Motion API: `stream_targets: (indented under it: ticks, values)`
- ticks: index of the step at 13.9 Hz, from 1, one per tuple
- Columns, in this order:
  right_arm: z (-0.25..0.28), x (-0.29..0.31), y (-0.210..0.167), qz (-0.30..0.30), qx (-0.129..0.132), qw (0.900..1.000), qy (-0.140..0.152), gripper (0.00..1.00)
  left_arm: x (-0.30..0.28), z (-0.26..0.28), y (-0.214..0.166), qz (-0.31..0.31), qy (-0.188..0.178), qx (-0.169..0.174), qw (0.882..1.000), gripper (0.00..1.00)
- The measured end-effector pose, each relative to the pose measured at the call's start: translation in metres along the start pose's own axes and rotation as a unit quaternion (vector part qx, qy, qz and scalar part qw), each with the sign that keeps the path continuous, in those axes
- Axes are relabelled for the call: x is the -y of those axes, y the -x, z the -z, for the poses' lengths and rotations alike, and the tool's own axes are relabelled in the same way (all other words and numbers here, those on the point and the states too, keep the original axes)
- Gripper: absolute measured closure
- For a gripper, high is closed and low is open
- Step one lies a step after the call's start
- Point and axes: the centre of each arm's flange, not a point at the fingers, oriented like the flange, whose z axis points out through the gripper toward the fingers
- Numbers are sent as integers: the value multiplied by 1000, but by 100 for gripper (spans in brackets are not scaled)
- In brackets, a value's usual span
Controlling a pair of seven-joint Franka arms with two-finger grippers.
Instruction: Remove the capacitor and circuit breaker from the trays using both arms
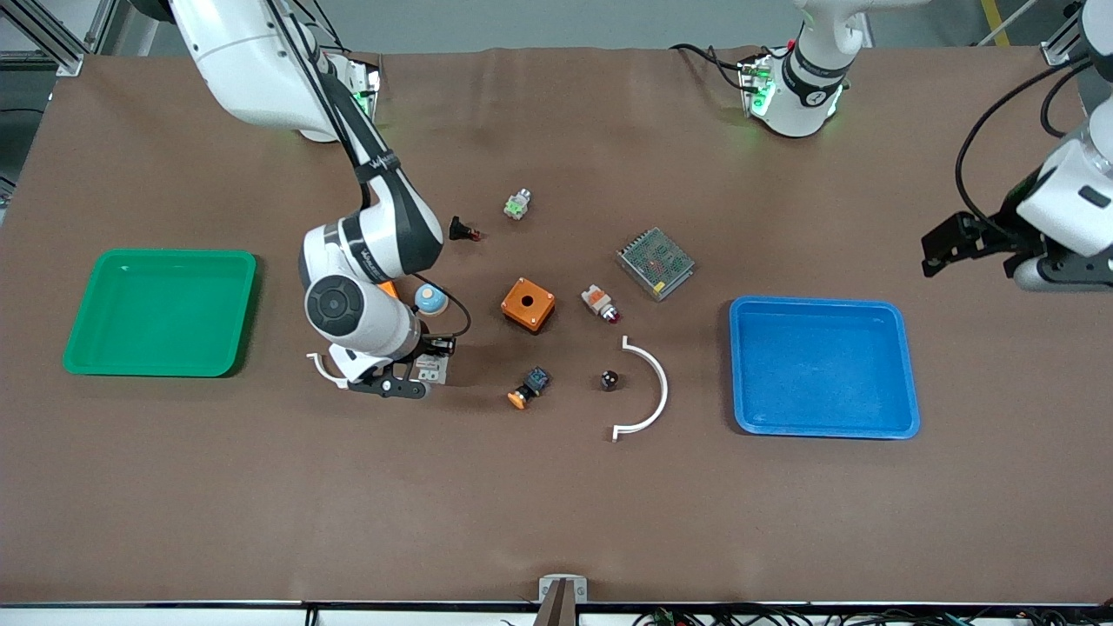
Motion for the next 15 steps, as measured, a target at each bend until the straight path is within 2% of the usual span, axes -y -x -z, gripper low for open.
stream_targets:
  ticks: [3,7,10,13,15]
  values:
    - [-18,0,-1,0,5,1000,6,60,-6,5,21,-4,-5,2,1000,0]
    - [-22,-1,-1,-1,9,1000,8,57,-9,10,31,-6,-8,0,1000,0]
    - [-2,1,4,2,26,1000,13,29,-14,13,34,-10,-8,1,1000,0]
    - [80,-15,21,-2,55,998,17,1,-16,14,35,-10,1,1,1000,0]
    - [147,-53,34,-19,59,998,7,0,-16,14,35,-10,2,1,1000,0]
